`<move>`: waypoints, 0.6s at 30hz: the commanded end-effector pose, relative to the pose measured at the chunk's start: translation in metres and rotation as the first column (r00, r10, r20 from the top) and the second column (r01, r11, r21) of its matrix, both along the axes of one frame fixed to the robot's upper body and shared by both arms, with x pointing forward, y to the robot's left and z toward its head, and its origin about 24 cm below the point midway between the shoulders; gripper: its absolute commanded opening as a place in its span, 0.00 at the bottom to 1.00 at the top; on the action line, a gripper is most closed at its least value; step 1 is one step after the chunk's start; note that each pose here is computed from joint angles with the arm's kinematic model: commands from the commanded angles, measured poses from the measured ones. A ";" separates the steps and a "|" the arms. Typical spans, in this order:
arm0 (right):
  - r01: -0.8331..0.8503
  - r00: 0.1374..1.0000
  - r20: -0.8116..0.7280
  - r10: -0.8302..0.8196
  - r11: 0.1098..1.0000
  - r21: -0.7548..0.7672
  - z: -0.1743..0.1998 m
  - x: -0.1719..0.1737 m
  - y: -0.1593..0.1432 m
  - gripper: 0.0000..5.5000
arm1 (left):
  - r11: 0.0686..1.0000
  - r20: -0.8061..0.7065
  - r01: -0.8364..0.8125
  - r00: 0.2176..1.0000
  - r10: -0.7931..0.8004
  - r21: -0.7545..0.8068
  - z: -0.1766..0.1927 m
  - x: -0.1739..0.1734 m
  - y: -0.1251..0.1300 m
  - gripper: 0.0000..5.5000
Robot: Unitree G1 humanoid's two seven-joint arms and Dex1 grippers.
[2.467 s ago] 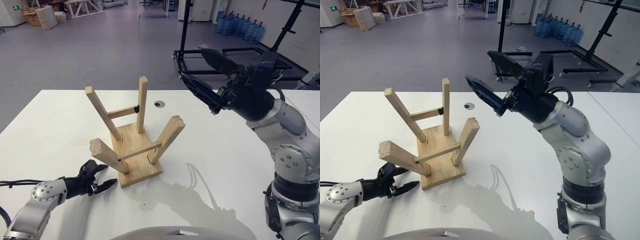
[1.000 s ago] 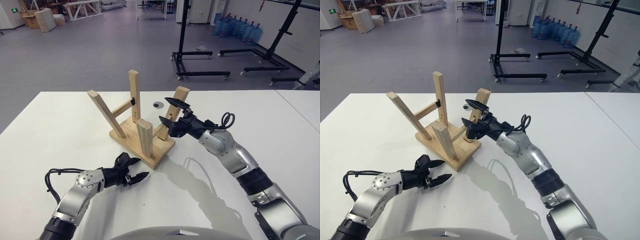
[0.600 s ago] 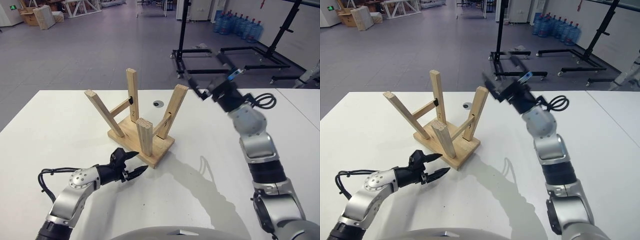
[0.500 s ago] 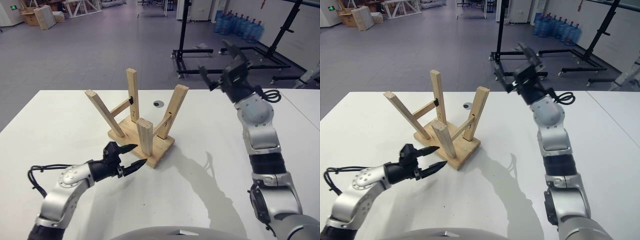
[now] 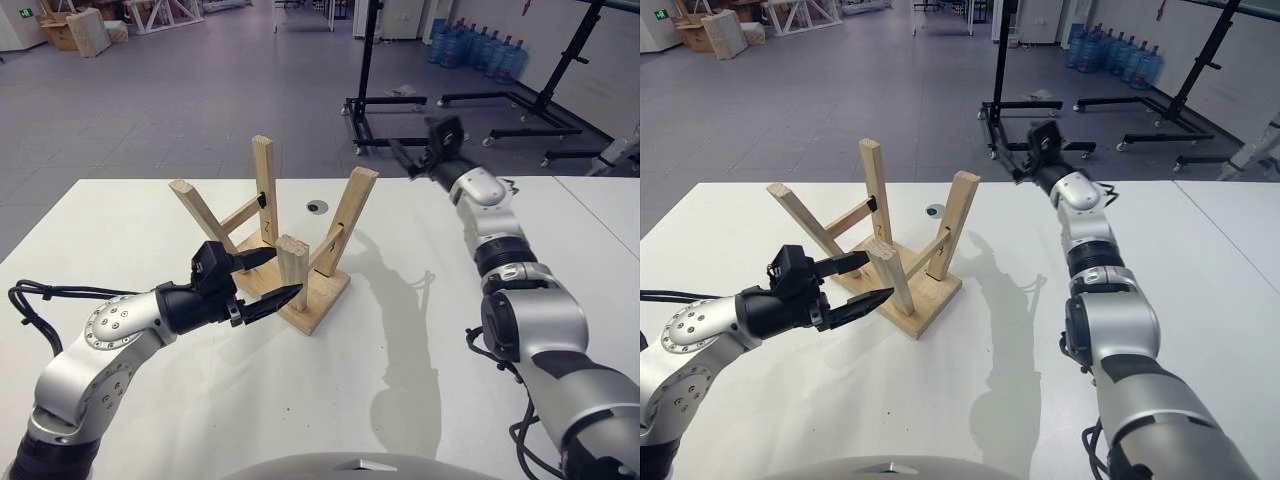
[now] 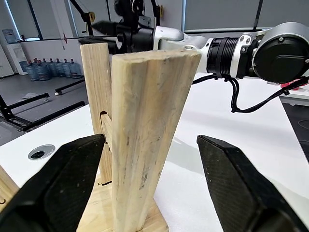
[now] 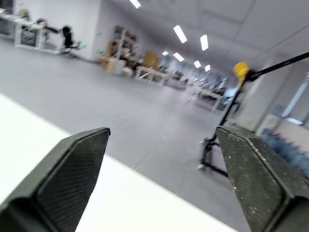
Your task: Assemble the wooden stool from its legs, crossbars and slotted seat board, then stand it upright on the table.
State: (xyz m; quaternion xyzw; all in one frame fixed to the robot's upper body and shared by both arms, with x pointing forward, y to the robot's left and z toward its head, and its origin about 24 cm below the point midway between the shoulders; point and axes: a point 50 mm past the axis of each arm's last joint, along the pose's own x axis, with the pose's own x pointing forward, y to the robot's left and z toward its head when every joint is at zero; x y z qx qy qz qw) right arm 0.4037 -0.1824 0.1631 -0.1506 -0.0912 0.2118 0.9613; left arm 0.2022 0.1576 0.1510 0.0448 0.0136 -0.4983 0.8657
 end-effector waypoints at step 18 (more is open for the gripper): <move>-0.462 0.883 -0.083 0.462 0.887 0.016 -0.011 -0.013 0.056 0.74 | 0.994 0.065 -0.087 0.994 0.083 0.060 -0.005 0.033 -0.026 0.63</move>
